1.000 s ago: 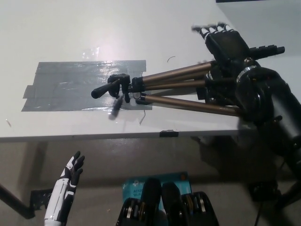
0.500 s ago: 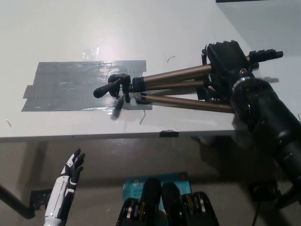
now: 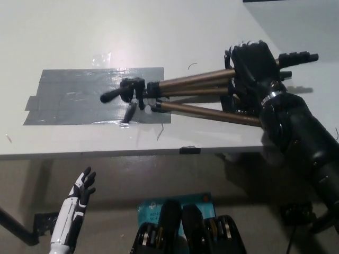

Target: A tripod is kept on the middle of the desk infront of the robot and the robot grabs one of its legs to pick it up and hands it to a person

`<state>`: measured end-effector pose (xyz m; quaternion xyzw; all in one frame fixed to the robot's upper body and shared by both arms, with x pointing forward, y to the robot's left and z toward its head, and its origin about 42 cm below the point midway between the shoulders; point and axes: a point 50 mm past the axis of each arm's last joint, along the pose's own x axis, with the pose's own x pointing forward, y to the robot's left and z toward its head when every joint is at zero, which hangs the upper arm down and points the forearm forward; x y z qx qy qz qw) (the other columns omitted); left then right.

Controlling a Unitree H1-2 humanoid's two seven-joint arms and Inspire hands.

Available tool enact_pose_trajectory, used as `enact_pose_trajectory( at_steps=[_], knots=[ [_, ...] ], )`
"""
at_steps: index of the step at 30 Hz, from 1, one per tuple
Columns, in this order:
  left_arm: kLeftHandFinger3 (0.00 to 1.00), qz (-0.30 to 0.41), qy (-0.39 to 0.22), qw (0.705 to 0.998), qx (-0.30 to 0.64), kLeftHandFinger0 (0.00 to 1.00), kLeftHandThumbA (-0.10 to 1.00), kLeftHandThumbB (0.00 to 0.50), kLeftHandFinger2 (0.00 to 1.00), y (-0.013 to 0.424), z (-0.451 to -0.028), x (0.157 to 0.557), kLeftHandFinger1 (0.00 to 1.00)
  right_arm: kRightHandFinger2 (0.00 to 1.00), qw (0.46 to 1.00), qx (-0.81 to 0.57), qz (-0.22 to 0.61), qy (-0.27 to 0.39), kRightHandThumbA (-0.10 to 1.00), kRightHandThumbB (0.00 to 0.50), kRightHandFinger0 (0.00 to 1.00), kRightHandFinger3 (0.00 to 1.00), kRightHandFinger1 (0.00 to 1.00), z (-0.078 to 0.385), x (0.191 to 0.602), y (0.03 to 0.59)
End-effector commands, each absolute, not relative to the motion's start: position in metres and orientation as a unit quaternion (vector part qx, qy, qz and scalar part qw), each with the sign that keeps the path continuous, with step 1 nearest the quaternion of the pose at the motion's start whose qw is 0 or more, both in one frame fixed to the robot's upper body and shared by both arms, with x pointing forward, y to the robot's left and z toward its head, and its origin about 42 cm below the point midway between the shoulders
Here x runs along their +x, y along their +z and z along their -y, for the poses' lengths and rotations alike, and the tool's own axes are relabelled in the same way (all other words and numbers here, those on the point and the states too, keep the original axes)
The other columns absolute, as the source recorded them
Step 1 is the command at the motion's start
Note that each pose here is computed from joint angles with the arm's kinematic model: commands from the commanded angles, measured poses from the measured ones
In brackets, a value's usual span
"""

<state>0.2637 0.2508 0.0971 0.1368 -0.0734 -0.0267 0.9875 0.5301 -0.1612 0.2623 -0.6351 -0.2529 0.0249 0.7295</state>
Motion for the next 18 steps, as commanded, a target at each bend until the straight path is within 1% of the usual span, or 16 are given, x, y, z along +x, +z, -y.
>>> enact_pose_trajectory(
  at_steps=[1, 2, 3, 4, 8, 9, 10, 11, 12, 13, 14, 15, 16, 17, 18],
  knots=[
    [1.00, 0.103, -0.040, 0.984, 0.140, 0.93, 1.00, 0.000, 1.00, 0.107, -0.253, 0.263, 1.00, 0.86, 0.721, -0.483, 0.487, -0.102, -0.10, 0.174, 0.05, 0.89, 0.53, 0.138, 0.508, 0.398],
    [1.00, 0.098, -0.043, 0.984, 0.140, 0.93, 1.00, 0.000, 1.00, 0.103, -0.251, 0.258, 1.00, 0.92, 0.723, -0.476, 0.490, -0.100, -0.10, 0.173, 0.09, 0.94, 0.59, 0.140, 0.502, 0.402],
    [1.00, 0.100, -0.043, 0.984, 0.140, 0.92, 1.00, 0.000, 1.00, 0.103, -0.251, 0.260, 1.00, 0.93, 0.724, -0.473, 0.493, -0.100, -0.10, 0.182, 0.08, 0.96, 0.59, 0.140, 0.501, 0.406],
    [1.00, 0.101, -0.043, 0.984, 0.140, 0.94, 1.00, 0.000, 1.00, 0.104, -0.252, 0.262, 1.00, 0.96, 0.724, -0.467, 0.497, -0.101, -0.10, 0.185, 0.07, 1.00, 0.60, 0.140, 0.500, 0.414],
    [1.00, 0.102, -0.043, 0.984, 0.138, 0.95, 1.00, 0.002, 1.00, 0.104, -0.254, 0.262, 1.00, 0.93, 0.729, -0.464, 0.493, -0.102, -0.10, 0.205, 0.05, 1.00, 0.58, 0.140, 0.502, 0.418],
    [1.00, 0.103, -0.043, 0.984, 0.138, 0.94, 1.00, 0.012, 1.00, 0.105, -0.254, 0.263, 1.00, 0.93, 0.728, -0.467, 0.492, -0.103, -0.10, 0.213, 0.05, 1.00, 0.57, 0.140, 0.504, 0.418],
    [1.00, 0.102, -0.044, 0.985, 0.133, 0.94, 1.00, 0.021, 1.00, 0.104, -0.252, 0.262, 1.00, 0.92, 0.726, -0.476, 0.485, -0.105, -0.10, 0.215, 0.05, 0.97, 0.57, 0.140, 0.505, 0.415],
    [1.00, 0.100, -0.044, 0.985, 0.131, 0.93, 1.00, 0.020, 1.00, 0.103, -0.251, 0.260, 1.00, 0.91, 0.726, -0.480, 0.482, -0.102, -0.10, 0.216, 0.06, 0.93, 0.56, 0.139, 0.507, 0.413],
    [1.00, 0.101, -0.044, 0.985, 0.133, 0.91, 1.00, 0.009, 1.00, 0.104, -0.250, 0.260, 1.00, 0.86, 0.724, -0.486, 0.480, -0.099, -0.10, 0.213, 0.07, 0.86, 0.53, 0.139, 0.511, 0.411],
    [1.00, 0.101, -0.044, 0.985, 0.136, 0.90, 1.00, 0.003, 1.00, 0.105, -0.249, 0.261, 0.99, 0.82, 0.723, -0.493, 0.475, -0.093, -0.10, 0.201, 0.03, 0.82, 0.48, 0.138, 0.515, 0.411],
    [1.00, 0.100, -0.044, 0.984, 0.139, 0.91, 1.00, 0.000, 0.99, 0.106, -0.249, 0.261, 0.99, 0.79, 0.720, -0.500, 0.472, -0.090, -0.10, 0.206, 0.00, 0.76, 0.42, 0.137, 0.518, 0.409],
    [1.00, 0.100, -0.044, 0.984, 0.143, 0.92, 1.00, 0.000, 0.99, 0.106, -0.249, 0.260, 0.99, 0.78, 0.717, -0.510, 0.467, -0.087, -0.10, 0.207, 0.00, 0.75, 0.39, 0.136, 0.524, 0.405],
    [1.00, 0.103, -0.044, 0.984, 0.141, 0.94, 1.00, 0.007, 0.98, 0.105, -0.249, 0.259, 0.99, 0.78, 0.717, -0.523, 0.454, -0.078, -0.10, 0.203, 0.00, 0.74, 0.38, 0.134, 0.531, 0.400],
    [1.00, 0.103, -0.044, 0.984, 0.140, 0.94, 1.00, 0.004, 0.98, 0.105, -0.249, 0.259, 0.98, 0.79, 0.718, -0.525, 0.451, -0.076, -0.10, 0.202, 0.00, 0.73, 0.38, 0.134, 0.532, 0.399],
    [1.00, 0.102, -0.046, 0.984, 0.136, 0.95, 1.00, 0.011, 0.98, 0.105, -0.249, 0.258, 0.98, 0.78, 0.716, -0.529, 0.449, -0.073, -0.10, 0.209, 0.00, 0.70, 0.38, 0.134, 0.535, 0.396]
  ],
)
